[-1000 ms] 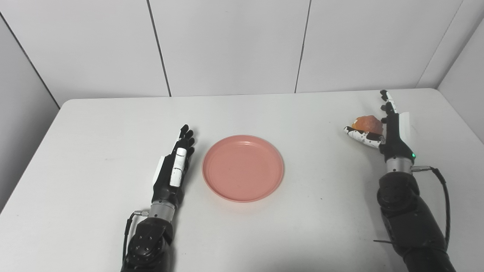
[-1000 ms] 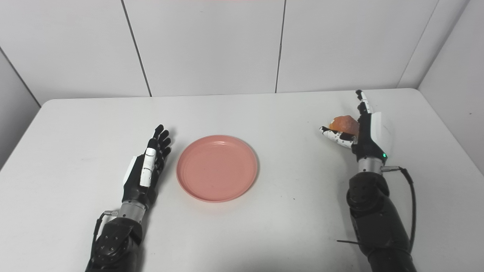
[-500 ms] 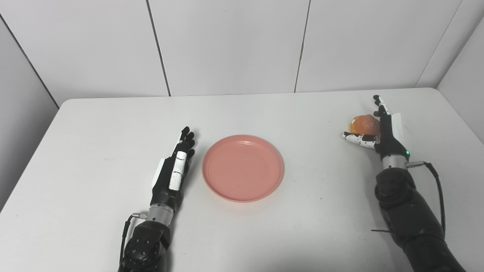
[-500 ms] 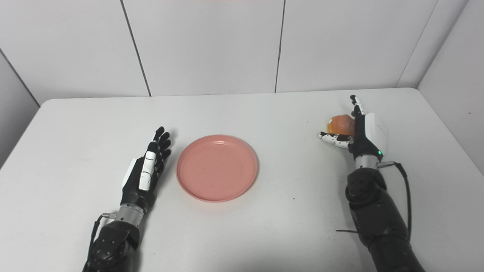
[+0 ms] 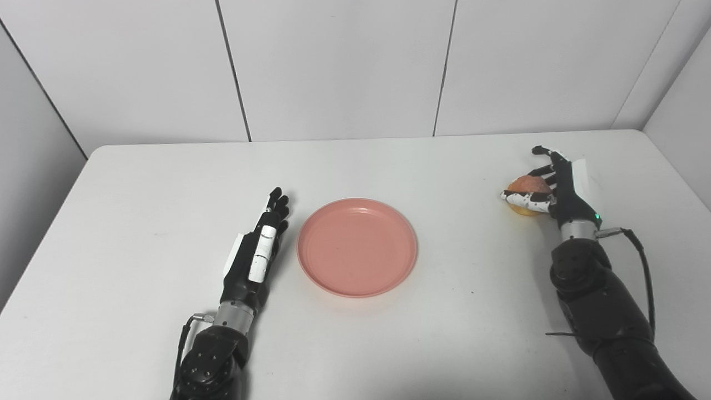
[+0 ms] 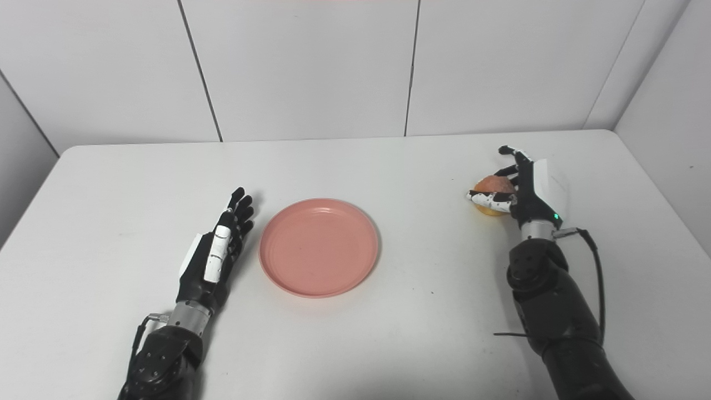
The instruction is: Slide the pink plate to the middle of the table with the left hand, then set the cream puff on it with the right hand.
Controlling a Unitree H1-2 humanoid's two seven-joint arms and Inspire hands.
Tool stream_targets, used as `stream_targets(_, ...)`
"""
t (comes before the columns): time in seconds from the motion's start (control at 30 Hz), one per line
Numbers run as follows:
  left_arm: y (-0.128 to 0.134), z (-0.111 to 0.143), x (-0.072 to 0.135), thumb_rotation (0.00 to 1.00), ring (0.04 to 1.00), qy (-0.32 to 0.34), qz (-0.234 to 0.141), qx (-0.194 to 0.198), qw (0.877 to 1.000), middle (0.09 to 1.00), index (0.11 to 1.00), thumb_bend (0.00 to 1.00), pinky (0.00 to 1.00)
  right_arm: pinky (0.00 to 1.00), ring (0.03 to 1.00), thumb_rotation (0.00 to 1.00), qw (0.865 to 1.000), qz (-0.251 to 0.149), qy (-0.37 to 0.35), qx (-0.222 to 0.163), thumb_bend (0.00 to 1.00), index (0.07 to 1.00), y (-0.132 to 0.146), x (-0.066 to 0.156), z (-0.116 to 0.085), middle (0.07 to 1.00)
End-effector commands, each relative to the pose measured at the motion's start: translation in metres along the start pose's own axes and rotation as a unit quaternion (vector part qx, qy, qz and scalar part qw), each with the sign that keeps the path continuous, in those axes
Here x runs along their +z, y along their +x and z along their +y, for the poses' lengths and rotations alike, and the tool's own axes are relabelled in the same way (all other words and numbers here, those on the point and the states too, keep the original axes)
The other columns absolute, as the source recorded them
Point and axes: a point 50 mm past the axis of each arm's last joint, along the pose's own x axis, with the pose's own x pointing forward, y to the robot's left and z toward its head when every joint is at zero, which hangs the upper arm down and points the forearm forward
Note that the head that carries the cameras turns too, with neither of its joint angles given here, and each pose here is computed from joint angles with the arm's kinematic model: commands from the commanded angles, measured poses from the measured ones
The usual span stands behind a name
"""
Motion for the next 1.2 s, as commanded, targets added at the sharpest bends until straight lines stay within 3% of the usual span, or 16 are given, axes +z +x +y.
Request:
stream_targets(0.0, -0.009, -0.001, -0.007, 1.00, 1.000, -0.002, 0.022, -0.003, 1.000, 1.000, 1.000, 0.68, 1.00, 0.29, 0.413, 0.00, 1.000, -0.009, -0.020, -0.015, 0.51, 0.665, 0.008, 0.008, -0.011, 0.544)
stream_targets(0.13, -0.009, -0.002, -0.006, 1.00, 1.000, 0.004, 0.026, -0.004, 1.000, 1.000, 1.000, 0.68, 1.00, 0.23, 0.397, 0.00, 0.999, -0.002, -0.030, -0.018, 0.52, 0.596, 0.008, 0.008, -0.009, 0.520)
stream_targets(0.2, -0.009, -0.002, -0.007, 1.00, 1.000, 0.006, 0.027, -0.008, 1.000, 1.000, 1.000, 0.70, 1.00, 0.21, 0.403, 0.00, 0.999, -0.002, -0.029, -0.019, 0.52, 0.510, 0.007, 0.008, -0.009, 0.507)
stream_targets(0.37, -0.009, -0.005, -0.008, 1.00, 1.000, 0.003, 0.026, -0.010, 1.000, 1.000, 1.000, 0.70, 1.00, 0.15, 0.407, 0.00, 1.000, -0.004, -0.002, -0.029, 0.52, 0.487, 0.006, 0.009, -0.010, 0.501)
stream_targets(0.43, -0.009, -0.006, -0.008, 1.00, 1.000, 0.005, 0.028, -0.011, 1.000, 1.000, 1.000, 0.70, 1.00, 0.18, 0.363, 0.00, 0.999, -0.007, 0.039, -0.034, 0.51, 0.519, 0.005, 0.012, -0.011, 0.460)
stream_targets(0.53, -0.009, -0.007, -0.009, 1.00, 1.000, 0.002, 0.026, -0.011, 1.000, 1.000, 1.000, 0.70, 1.00, 0.29, 0.390, 0.00, 0.996, -0.022, 0.082, -0.043, 0.51, 0.518, 0.003, 0.019, -0.014, 0.496)
stream_targets(0.7, -0.008, -0.008, -0.009, 1.00, 1.000, 0.001, 0.025, -0.011, 1.000, 1.000, 1.000, 0.70, 1.00, 0.35, 0.417, 0.00, 0.991, -0.050, 0.120, -0.029, 0.51, 0.492, -0.001, 0.034, -0.014, 0.521)
stream_targets(1.17, -0.007, -0.015, -0.009, 1.00, 1.000, -0.003, 0.024, -0.005, 1.000, 1.000, 1.000, 0.71, 1.00, 0.39, 0.417, 0.00, 0.973, -0.133, 0.186, 0.026, 0.51, 0.511, -0.033, 0.087, 0.005, 0.500)
